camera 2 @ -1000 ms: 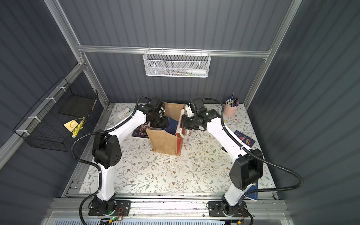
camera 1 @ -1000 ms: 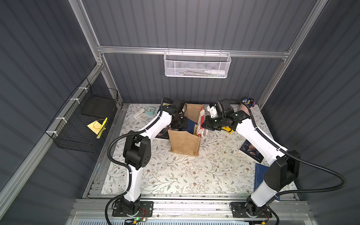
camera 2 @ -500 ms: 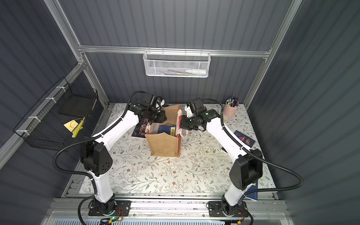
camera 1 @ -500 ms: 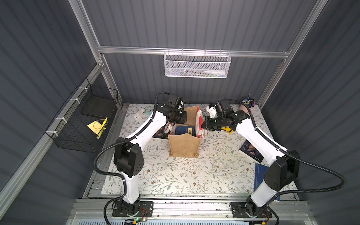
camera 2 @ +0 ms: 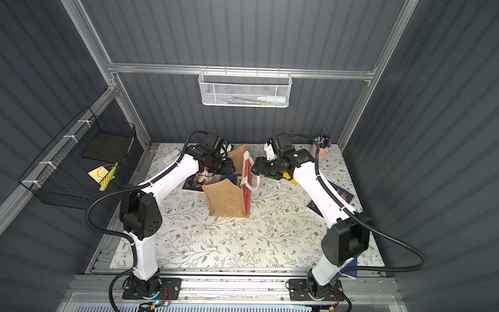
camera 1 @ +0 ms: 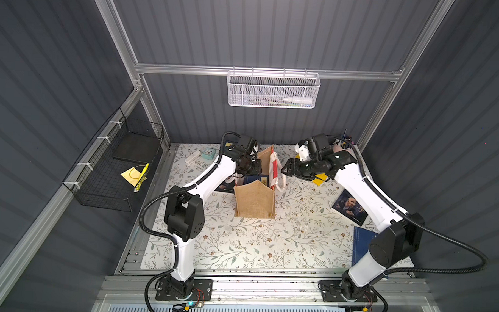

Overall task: Put the books into the canvas bag
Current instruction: Move the book to the center of the board.

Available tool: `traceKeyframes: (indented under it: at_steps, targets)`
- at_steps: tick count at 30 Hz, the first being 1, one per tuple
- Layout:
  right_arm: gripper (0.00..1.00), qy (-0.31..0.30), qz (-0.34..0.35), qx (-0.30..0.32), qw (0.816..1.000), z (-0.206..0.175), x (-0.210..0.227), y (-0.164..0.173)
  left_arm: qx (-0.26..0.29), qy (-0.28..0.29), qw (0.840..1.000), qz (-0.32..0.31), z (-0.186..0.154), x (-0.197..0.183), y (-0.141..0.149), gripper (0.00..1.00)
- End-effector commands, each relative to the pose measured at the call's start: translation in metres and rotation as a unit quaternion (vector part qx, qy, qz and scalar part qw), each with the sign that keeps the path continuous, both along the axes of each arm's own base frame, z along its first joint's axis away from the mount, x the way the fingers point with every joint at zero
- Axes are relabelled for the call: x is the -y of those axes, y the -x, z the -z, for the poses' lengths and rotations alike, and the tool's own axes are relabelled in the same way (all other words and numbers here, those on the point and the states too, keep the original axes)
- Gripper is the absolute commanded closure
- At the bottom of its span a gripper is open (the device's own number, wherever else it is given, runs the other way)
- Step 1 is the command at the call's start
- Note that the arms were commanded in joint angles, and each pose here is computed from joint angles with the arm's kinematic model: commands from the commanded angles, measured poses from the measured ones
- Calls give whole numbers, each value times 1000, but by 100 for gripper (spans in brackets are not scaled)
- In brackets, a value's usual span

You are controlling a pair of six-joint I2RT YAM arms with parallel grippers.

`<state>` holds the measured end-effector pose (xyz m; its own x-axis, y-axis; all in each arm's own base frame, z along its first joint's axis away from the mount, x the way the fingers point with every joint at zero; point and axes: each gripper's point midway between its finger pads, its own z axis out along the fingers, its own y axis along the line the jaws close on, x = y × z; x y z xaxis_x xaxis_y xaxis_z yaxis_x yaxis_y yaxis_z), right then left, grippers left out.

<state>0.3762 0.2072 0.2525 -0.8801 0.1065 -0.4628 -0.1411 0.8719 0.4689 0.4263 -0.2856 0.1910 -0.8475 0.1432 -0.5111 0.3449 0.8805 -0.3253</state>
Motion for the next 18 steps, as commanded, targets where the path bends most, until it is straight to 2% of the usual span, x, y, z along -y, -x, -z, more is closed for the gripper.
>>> traceKeyframes:
  at_steps: [1,6,10,16,18]
  targets:
    - [27,18,52,6,998,-9,45,9,62,20,998,5,-65,-6,14,58]
    - [22,71,154,-17,985,7,119,27,120,27,992,28,-102,9,41,57]
    - [17,86,253,-57,962,38,180,50,152,26,986,61,-115,32,67,57]
    - [14,113,357,-101,922,94,236,90,160,9,979,123,-94,73,106,57]
    - [12,102,389,-114,909,107,249,104,152,10,978,141,-82,86,116,57]
